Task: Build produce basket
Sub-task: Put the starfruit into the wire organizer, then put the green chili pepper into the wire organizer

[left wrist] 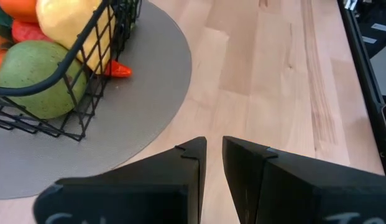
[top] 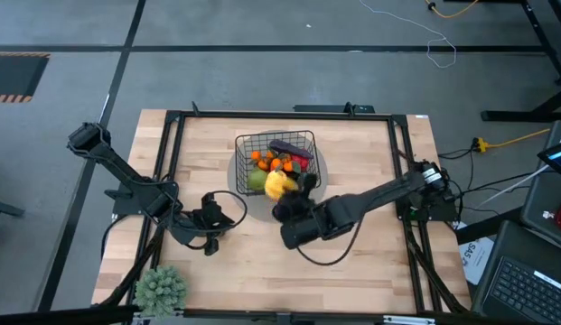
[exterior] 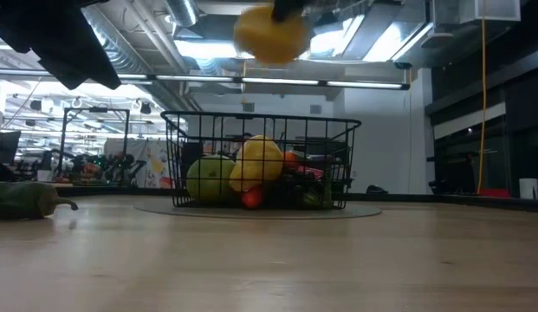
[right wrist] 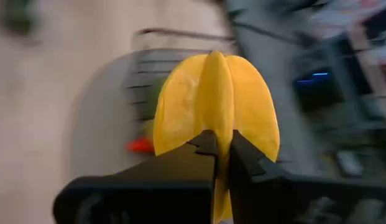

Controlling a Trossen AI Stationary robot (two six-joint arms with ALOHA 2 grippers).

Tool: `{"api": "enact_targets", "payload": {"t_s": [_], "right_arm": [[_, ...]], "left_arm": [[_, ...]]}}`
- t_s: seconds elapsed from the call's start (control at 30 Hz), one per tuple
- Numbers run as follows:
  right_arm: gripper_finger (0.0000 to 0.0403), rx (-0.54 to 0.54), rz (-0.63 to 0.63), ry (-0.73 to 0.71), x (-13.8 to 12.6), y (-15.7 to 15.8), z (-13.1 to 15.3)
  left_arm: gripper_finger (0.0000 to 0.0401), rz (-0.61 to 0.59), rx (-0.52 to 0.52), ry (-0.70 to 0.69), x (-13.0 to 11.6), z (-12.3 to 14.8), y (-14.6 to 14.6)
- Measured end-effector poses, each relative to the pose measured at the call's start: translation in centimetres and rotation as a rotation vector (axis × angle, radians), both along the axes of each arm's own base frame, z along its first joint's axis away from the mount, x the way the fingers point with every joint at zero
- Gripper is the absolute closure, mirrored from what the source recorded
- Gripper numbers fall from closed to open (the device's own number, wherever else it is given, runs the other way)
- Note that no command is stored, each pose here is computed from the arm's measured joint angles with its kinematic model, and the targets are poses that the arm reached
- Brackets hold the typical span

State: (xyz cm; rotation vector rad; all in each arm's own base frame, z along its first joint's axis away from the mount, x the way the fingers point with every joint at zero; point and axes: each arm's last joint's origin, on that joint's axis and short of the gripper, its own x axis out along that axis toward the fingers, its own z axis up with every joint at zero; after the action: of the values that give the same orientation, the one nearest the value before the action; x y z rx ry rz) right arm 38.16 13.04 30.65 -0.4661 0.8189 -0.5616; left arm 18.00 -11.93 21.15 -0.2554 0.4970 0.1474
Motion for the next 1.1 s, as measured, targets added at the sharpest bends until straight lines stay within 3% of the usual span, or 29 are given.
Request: {"api": "enact_targets", "payload": {"t_s": [0.17, 0.4, 0.53, 0.73, 0.83, 1.0, 1.1], "right_arm": [[0.0400, -0.060, -0.025, -0.048, 0.6, -1.8, 3.8], [0.0387, 0.090, -0.010, -0.059, 2.3, -6.5, 5.1], [0.0346, 0.090, -0.058, -0.049, 2.8, -9.4, 4.7], [0.0264, 0.279, 0.028, -0.073, 3.7, -11.6, 4.6], [0.0232, 0.302, 0.041, -0.095, 3.9, -11.8, 4.8], [0.0206, 0.332, 0.014, -0.084, 3.6, -11.8, 4.5], [0.0204, 0.418, -0.005, -0.027, 3.1, -11.4, 4.0]], "left_arm": [[0.0360, 0.004, 0.003, -0.002, 0.0, 0.0, 0.0], [0.0360, 0.010, 0.007, -0.003, 0.0, 0.0, 0.0], [0.0360, 0.024, 0.022, -0.002, 0.1, -0.2, 0.0], [0.0360, 0.024, 0.024, 0.000, 0.1, -0.3, 0.0], [0.0360, 0.025, 0.024, 0.000, 0.1, -0.3, 0.0], [0.0360, 0.024, 0.024, -0.001, 0.1, -0.3, 0.0], [0.0360, 0.024, 0.024, 0.000, 0.1, -0.3, 0.0]]}}
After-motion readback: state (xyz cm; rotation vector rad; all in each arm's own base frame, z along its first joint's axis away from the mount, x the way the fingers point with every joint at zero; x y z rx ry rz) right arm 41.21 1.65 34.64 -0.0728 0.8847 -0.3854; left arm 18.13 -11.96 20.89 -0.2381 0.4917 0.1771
